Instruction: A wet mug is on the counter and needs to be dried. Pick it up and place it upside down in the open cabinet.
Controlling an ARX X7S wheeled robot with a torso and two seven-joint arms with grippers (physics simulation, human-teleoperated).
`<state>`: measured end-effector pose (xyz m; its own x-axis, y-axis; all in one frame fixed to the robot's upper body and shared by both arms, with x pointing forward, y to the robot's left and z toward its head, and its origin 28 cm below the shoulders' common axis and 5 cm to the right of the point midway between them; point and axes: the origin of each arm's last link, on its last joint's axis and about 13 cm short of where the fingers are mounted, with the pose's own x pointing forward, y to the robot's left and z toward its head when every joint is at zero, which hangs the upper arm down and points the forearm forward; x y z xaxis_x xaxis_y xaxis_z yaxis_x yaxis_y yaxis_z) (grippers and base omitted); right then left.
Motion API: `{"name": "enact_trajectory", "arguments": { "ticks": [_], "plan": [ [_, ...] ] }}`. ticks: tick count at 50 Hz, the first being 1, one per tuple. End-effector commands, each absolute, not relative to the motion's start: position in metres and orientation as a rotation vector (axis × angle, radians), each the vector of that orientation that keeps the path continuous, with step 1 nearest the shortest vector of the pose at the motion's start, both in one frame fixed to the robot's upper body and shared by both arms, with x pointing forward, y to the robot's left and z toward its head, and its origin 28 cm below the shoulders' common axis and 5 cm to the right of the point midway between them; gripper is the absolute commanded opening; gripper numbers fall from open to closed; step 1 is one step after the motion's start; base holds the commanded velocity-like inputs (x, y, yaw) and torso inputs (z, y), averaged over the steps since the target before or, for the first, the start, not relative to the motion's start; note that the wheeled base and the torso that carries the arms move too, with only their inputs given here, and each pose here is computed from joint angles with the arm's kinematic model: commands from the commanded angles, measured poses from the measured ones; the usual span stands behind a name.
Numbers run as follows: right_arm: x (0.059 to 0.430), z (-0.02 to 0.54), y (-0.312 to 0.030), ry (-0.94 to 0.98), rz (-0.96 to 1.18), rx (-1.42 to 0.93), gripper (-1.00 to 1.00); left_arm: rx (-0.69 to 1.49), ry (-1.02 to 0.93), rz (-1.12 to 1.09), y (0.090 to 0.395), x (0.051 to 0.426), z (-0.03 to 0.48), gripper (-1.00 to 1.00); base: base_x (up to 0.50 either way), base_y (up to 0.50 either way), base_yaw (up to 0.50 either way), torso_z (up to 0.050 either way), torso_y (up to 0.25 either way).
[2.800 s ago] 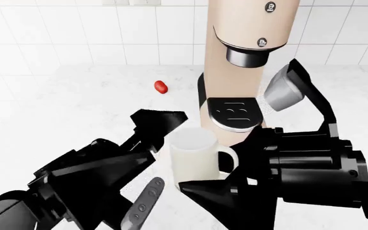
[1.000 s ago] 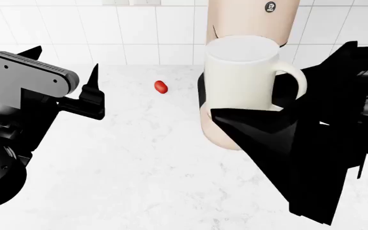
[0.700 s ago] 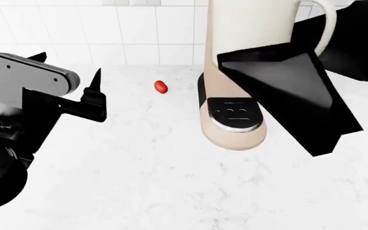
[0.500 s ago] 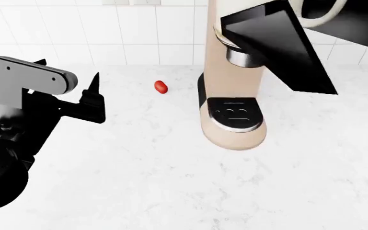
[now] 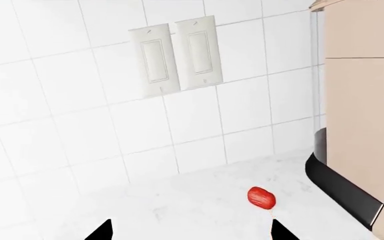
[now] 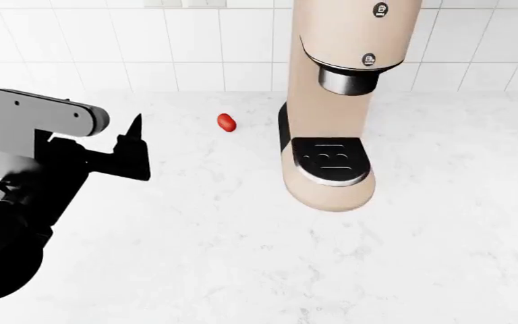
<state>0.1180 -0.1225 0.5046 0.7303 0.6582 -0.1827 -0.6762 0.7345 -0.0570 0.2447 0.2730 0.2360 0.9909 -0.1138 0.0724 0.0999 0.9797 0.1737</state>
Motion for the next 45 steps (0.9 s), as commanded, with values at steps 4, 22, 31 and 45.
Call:
{"name": "enact_trajectory", "arguments": {
  "ticks": [4, 22, 31, 45],
  "plan": [
    [0.119, 0.54, -0.121, 0.105, 0.659, -0.101, -1.0, 0.164, -0.073, -0.106, 0.272, 0.246, 0.234, 1.0, 0.0, 0.0, 0.0, 0.0, 0.0],
    [0.141, 0.556, -0.117, 0.078, 0.556, -0.014, -1.0, 0.157, -0.069, -0.111, 0.272, 0.248, 0.23, 1.0, 0.0, 0.0, 0.0, 0.0, 0.0],
    [0.147, 0.557, -0.109, 0.056, 0.437, -0.01, -1.0, 0.15, -0.067, -0.111, 0.272, 0.248, 0.228, 1.0, 0.0, 0.0, 0.0, 0.0, 0.001],
    [0.178, 0.558, -0.104, 0.019, 0.277, 0.01, -1.0, 0.141, -0.075, -0.11, 0.273, 0.248, 0.231, 1.0, 0.0, 0.0, 0.0, 0.0, 0.0]
  ]
}}
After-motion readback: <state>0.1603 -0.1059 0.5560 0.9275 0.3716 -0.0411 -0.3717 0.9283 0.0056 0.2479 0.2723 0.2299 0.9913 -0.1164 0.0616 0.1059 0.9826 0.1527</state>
